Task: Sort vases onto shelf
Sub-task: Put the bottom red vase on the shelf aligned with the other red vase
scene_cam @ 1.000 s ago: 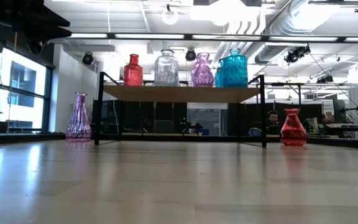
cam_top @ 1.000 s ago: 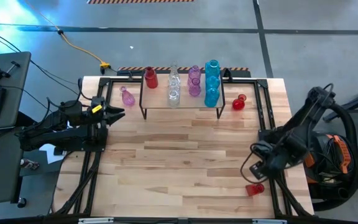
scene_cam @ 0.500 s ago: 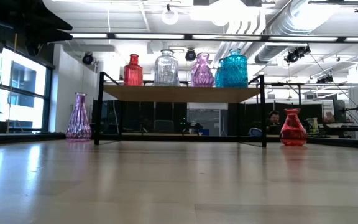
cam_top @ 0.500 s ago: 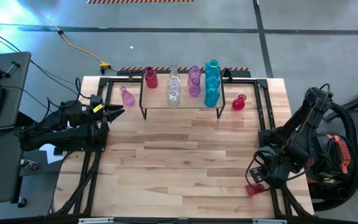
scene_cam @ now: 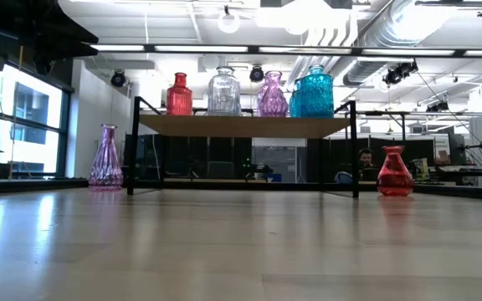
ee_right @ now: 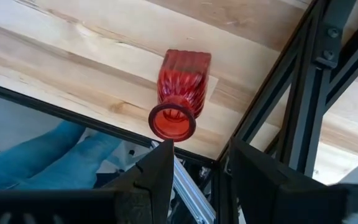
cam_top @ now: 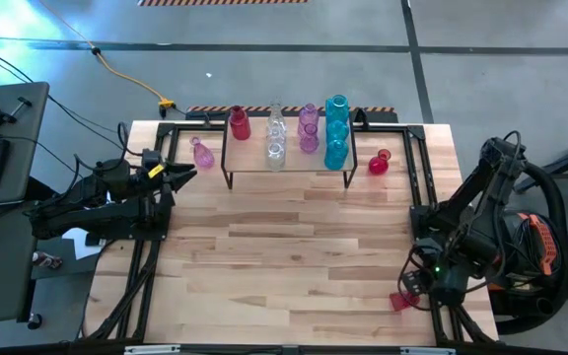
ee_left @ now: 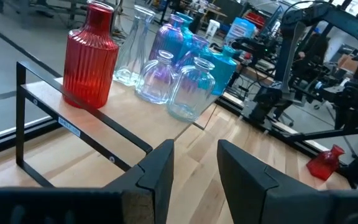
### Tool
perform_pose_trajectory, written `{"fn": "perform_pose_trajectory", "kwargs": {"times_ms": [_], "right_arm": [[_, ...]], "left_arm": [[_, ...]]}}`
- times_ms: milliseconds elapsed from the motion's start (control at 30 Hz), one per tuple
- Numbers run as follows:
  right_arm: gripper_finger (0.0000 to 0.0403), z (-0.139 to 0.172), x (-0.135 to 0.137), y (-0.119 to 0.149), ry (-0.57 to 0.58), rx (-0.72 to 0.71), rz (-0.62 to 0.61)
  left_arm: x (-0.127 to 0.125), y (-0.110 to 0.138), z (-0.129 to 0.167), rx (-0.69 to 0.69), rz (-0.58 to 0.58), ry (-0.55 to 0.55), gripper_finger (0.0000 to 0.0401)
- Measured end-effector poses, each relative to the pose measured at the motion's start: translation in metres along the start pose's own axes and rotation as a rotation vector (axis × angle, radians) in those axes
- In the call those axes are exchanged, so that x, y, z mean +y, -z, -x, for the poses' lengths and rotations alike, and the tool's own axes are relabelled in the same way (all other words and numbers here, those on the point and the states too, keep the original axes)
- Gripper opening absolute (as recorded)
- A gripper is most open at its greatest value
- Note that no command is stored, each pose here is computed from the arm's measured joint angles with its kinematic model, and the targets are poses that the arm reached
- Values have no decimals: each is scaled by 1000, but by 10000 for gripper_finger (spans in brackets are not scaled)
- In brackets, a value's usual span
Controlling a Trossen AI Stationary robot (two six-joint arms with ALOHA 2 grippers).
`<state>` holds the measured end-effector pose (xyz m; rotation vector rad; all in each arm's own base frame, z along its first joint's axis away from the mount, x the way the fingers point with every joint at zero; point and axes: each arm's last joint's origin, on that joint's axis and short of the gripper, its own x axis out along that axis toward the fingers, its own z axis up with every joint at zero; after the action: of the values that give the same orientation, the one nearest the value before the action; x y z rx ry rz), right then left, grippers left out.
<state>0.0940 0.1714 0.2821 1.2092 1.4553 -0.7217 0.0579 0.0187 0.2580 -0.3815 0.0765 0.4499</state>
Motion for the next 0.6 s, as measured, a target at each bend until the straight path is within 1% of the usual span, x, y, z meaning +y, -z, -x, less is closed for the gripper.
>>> {"fn": "perform_pose_trajectory", "kwargs": {"times_ms": [133, 433, 600], "right_arm": [[136, -4, 2, 1, 15, -14, -2], [136, -32, 14, 9, 85, -68, 22], [136, -45, 20, 14, 121, -70, 20]], "left_arm": [[0, 0, 0, 0, 3, 0, 115], [0, 0, 0, 0, 4, 0, 115], [0, 0, 0, -1, 4, 0, 115]]}}
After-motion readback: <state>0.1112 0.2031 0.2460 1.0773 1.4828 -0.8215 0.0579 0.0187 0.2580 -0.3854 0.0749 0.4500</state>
